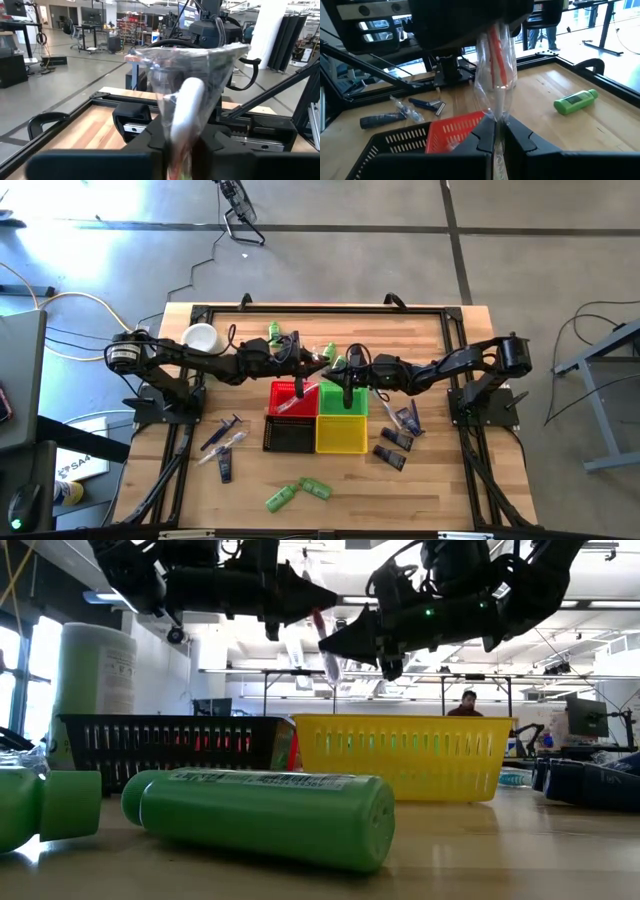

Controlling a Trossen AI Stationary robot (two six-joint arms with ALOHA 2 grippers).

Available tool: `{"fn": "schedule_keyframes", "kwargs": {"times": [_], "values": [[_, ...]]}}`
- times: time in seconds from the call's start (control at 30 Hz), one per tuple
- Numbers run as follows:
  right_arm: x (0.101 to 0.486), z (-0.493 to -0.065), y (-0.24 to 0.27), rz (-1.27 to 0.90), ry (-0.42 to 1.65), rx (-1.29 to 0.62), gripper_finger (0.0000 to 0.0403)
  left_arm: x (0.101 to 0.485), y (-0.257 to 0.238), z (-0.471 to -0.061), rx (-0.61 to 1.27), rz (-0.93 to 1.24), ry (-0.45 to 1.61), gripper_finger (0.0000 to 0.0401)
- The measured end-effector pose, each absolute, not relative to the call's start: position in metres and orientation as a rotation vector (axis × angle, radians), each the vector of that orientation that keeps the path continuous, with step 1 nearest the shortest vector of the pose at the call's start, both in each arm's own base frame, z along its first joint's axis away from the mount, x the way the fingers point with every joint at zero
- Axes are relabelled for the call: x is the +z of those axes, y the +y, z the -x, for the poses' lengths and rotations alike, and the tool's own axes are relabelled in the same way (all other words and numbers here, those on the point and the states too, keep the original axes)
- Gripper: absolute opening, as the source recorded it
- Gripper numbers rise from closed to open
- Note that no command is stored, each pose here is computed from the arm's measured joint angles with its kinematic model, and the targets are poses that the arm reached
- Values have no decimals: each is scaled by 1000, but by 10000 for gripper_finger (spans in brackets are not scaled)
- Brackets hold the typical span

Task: Pick & Place Travel size toiletries
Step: Put the orange toothbrush into the red bin

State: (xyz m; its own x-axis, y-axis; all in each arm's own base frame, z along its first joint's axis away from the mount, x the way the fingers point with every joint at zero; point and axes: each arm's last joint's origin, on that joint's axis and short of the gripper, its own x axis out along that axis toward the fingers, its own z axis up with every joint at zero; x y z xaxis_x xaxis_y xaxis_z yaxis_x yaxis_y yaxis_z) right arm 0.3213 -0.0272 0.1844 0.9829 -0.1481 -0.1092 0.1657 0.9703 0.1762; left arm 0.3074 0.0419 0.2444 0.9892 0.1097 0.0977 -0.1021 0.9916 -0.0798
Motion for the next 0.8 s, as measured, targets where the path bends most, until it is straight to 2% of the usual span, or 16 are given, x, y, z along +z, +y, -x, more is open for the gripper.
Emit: {"fn": "schedule_keyframes", "kwargs": {"times": [0.17, 0.4, 0.63, 0.8], "values": [[185, -321, -27, -186, 95, -157, 7, 244, 42, -307, 107, 73, -102, 13], [185, -321, -26, -190, 89, -120, 14, 244, 41, -307, 97, 74, -102, 16], [189, -322, -26, -217, 54, -105, 67, 245, 41, -307, 95, 75, -103, 11], [193, -319, -27, -229, 68, -92, 130, 244, 41, -307, 95, 75, -100, 13]]}}
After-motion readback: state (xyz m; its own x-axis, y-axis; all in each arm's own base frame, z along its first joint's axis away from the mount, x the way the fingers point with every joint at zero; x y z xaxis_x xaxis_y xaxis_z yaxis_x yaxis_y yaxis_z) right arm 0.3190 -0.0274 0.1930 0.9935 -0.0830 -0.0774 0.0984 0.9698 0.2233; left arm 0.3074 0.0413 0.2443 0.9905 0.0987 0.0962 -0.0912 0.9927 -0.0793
